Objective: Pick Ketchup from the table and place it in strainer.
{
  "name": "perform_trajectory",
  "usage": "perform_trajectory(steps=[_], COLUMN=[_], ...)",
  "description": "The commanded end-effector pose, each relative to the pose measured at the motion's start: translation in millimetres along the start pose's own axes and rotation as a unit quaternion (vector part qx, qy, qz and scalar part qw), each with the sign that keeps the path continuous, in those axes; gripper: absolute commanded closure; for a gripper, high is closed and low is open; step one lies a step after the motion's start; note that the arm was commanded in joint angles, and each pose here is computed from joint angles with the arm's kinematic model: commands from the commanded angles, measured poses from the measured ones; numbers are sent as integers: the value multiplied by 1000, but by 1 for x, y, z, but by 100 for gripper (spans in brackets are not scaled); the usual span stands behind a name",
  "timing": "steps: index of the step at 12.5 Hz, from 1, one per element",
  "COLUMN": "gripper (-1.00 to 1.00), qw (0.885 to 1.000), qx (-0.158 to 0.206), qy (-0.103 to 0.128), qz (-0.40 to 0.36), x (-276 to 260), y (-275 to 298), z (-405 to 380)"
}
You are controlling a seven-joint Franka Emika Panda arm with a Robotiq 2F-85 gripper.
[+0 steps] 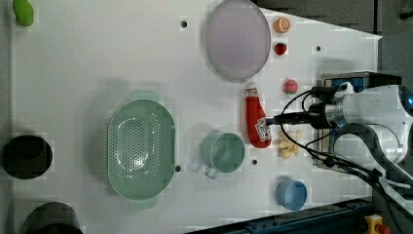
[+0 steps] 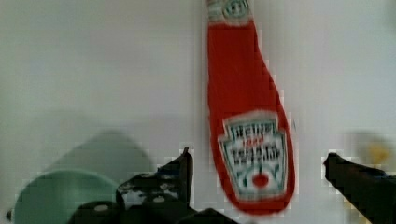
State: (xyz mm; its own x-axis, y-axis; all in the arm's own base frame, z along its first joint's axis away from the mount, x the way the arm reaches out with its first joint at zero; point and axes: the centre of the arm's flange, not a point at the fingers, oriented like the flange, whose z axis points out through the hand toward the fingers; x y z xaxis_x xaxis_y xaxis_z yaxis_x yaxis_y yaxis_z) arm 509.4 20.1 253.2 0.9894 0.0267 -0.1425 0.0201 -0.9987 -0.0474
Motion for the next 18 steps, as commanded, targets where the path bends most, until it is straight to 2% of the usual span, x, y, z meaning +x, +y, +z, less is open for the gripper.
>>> perform_trajectory(steps=[1,5,8,10,11,14,18], gripper=[-100,-100,-100,-100,-93,-25,-25], qw=[997,996,996,996,996,996,996], qx=[-9,-11,-7,-4,-4,-5,-17], qy=[4,-13,-2,-8,-10,-3,3], qz=[-79,-91,-90,-91,-92,-89,-84], x=[5,6,9,7,7,11,12], y=[1,1,2,0,0,2,1], z=[27,72,94,106,107,100,40])
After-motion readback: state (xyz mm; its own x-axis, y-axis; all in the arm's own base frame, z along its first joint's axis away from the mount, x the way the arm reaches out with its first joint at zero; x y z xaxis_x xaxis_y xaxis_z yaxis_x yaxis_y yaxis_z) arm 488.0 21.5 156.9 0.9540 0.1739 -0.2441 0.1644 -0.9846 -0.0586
